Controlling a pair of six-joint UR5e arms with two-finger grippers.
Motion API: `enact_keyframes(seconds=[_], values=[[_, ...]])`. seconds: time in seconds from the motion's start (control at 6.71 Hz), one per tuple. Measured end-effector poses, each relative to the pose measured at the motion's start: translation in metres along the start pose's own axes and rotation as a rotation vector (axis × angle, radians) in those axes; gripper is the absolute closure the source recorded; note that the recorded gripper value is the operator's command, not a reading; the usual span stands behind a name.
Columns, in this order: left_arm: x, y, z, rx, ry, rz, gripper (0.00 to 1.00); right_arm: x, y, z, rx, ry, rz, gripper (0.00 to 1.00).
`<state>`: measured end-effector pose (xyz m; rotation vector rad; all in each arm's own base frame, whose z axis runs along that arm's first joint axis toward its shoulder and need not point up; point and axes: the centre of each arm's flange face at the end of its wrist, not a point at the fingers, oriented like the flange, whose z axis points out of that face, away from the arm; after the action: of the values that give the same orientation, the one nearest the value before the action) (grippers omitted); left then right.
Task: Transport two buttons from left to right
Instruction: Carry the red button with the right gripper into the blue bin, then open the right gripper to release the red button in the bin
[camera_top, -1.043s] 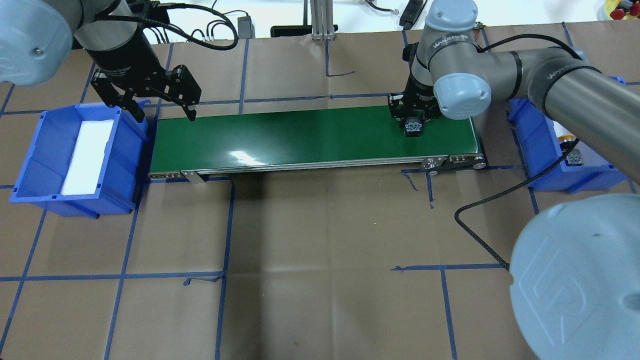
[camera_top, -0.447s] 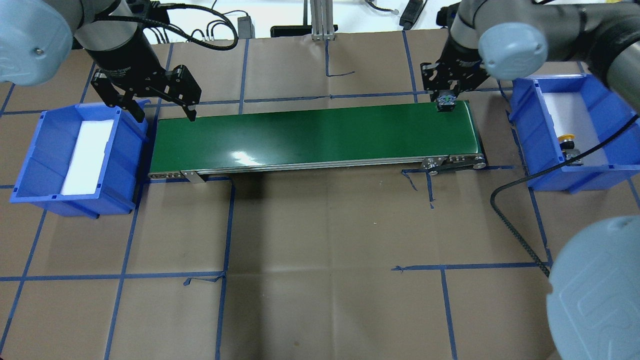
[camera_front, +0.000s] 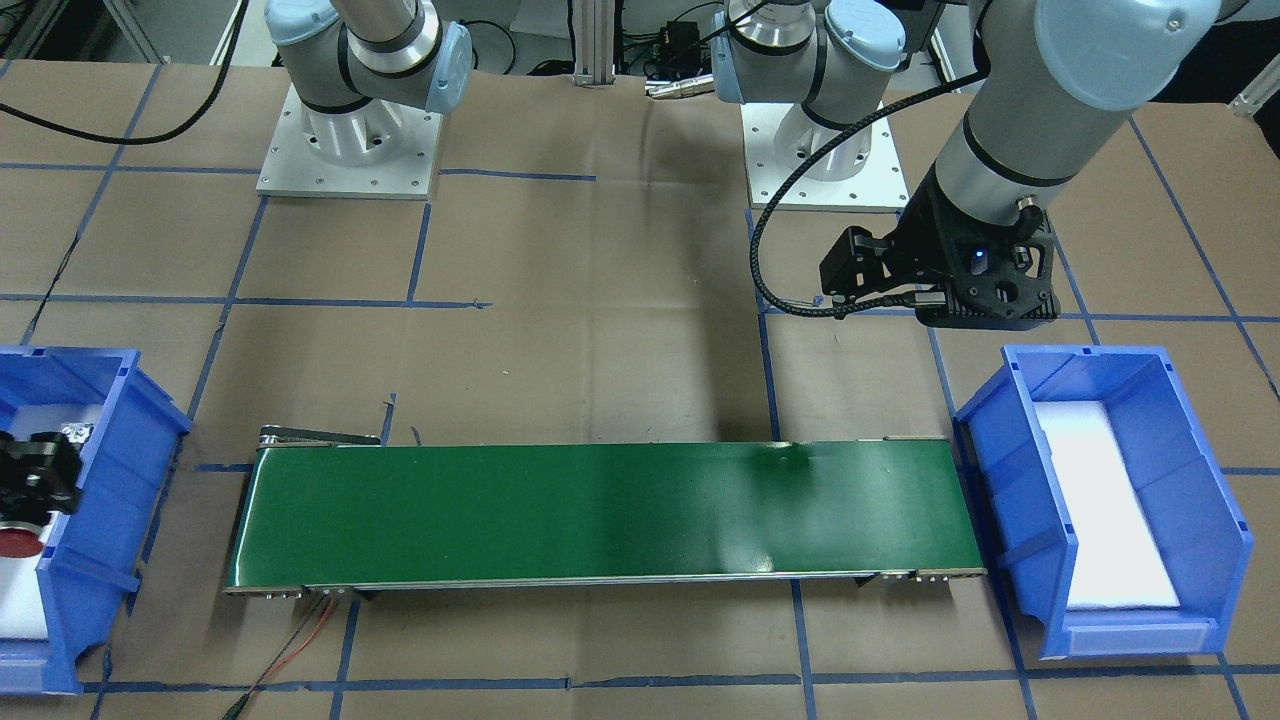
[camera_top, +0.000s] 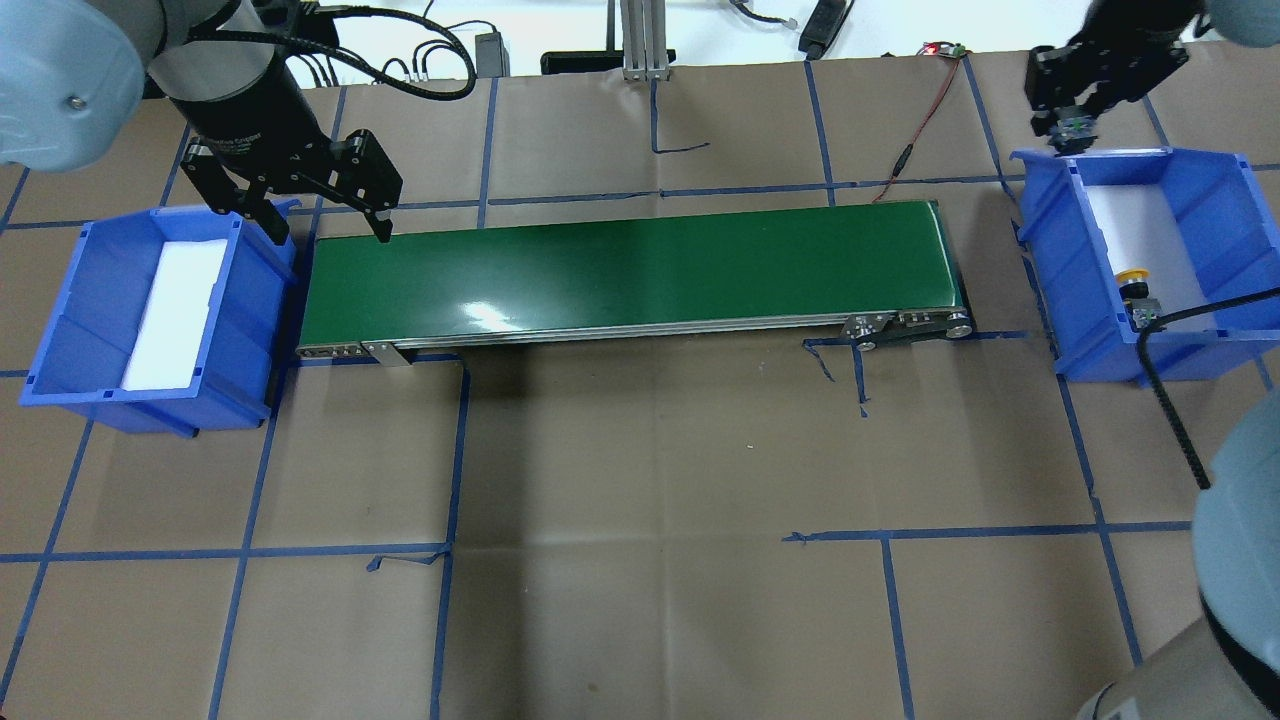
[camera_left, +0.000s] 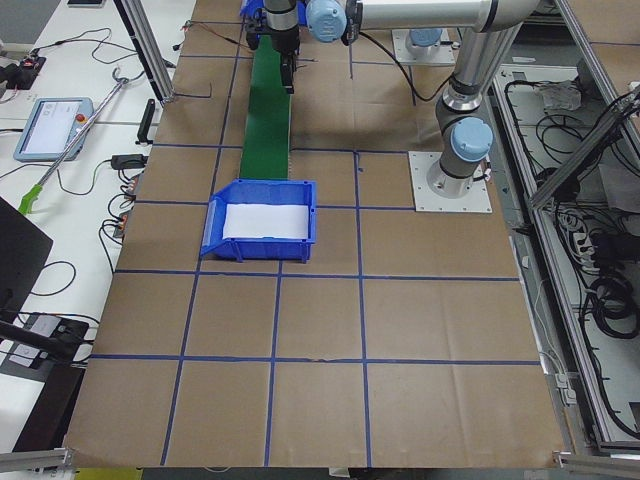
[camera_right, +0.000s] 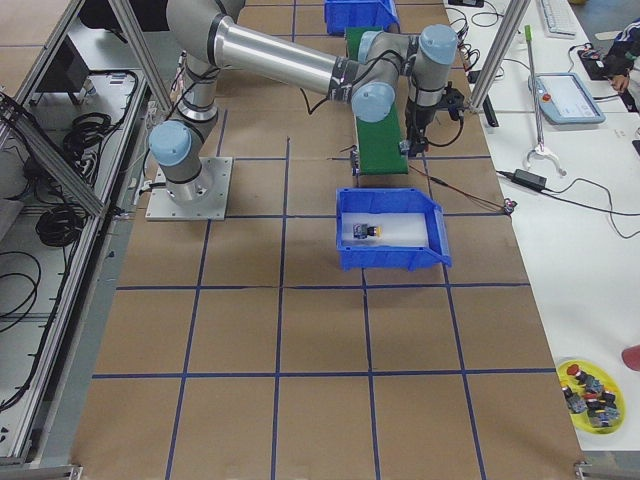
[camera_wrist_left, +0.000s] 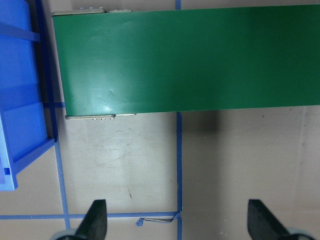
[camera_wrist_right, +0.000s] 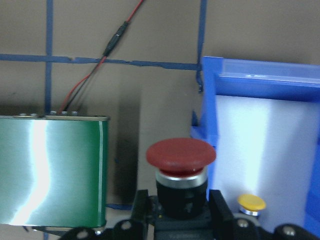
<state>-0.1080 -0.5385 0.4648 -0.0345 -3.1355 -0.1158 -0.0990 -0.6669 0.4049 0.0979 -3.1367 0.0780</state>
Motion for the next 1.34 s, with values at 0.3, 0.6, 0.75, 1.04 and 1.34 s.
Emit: enact_keyframes(seconds=[0.3,0.6,0.75,1.04,1.34], values=[[0.0,0.0,0.0,0.001,0.0,0.001,0.0,0.082,0.006,0.04,-0.041,-0.011,0.017,0.96],[0.0,0.0,0.0,0.0,0.0,0.001,0.0,0.103,0.002,0.092,-0.066,-0.024,0.013,0.96],[0.0,0.0,0.0,-0.001,0.0,0.0,0.0,0.105,0.001,0.115,-0.063,-0.022,0.012,0.96],[0.0,0.0,0.0,-0.001,0.0,0.0,0.0,0.105,0.004,0.15,-0.069,-0.023,0.017,0.94],[0.0,0.0,0.0,-0.001,0.0,0.001,0.0,0.103,0.01,0.167,-0.091,-0.032,0.021,0.68]])
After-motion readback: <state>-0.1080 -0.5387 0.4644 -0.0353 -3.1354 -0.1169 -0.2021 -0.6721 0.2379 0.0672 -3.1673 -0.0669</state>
